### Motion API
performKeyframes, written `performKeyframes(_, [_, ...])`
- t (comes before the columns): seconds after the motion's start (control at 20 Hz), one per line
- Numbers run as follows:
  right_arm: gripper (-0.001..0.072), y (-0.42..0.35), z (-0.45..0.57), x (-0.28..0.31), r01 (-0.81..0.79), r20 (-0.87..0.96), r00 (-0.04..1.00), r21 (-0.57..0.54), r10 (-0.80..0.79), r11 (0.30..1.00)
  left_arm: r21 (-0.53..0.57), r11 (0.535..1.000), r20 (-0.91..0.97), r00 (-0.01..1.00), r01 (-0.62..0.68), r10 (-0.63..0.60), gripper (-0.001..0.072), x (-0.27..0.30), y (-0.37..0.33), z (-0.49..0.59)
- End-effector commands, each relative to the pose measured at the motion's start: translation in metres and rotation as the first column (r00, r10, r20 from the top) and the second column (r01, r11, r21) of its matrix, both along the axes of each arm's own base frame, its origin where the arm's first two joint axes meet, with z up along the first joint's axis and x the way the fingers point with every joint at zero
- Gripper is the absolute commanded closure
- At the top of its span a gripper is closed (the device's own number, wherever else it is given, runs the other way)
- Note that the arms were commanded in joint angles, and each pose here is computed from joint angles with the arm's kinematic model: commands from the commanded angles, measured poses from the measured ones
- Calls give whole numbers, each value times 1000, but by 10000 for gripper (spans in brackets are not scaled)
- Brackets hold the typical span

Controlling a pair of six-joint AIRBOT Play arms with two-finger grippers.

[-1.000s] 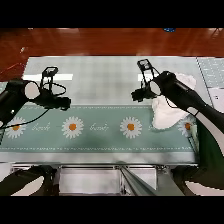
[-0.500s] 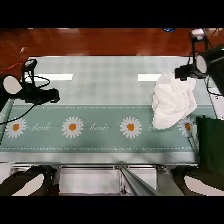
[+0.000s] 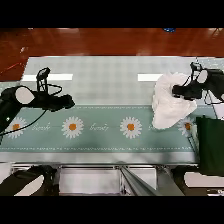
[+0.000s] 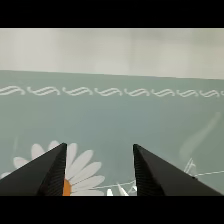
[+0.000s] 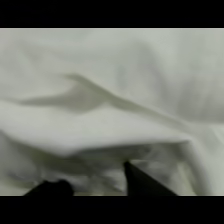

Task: Fold the shirts.

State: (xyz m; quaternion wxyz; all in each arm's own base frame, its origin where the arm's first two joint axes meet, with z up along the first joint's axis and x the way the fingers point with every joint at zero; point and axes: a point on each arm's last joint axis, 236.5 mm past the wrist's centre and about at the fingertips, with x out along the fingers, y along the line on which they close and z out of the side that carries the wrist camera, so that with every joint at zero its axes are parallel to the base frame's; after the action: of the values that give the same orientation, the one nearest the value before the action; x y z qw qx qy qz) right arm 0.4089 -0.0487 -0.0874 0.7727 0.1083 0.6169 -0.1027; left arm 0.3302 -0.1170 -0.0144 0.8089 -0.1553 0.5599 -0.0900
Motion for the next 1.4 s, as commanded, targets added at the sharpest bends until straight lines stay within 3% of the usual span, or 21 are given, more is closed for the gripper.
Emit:
performKeyframes(0.0, [686,23,-17,2,-4,-26,1000,114,7,993,-31,1000,14,1000,-5,5,199,3,-8,6])
performKeyframes(0.1, [690,30,25,20,-103,62,993,118,96,988,-36,999,24,999,-39,39,199,10,8,26])
performKeyframes(0.25, [690,25,162,62,-160,358,923,24,141,987,-52,990,155,979,-128,134,200,32,48,89])
performKeyframes(0.4, [690,30,321,66,-161,649,745,-48,153,986,-67,982,299,935,-179,191,200,28,70,144])
performKeyframes(0.6, [690,62,478,27,-228,867,462,-85,184,970,-53,989,334,931,-139,149,200,0,65,166])
performKeyframes(0.75, [690,88,546,-4,-299,934,305,-93,187,950,-45,993,302,946,-111,120,200,-16,59,157])
performKeyframes(0.9, [690,129,566,-26,-406,942,230,-135,245,904,-43,996,260,961,-84,92,200,-24,49,137])
performKeyframes(1.2, [690,255,537,-62,-693,899,178,-174,400,700,-12,996,240,966,-91,91,199,-24,54,114])
performKeyframes(1.35, [690,295,475,-72,-797,803,259,-135,536,588,1,991,251,960,-131,126,200,-20,68,115])
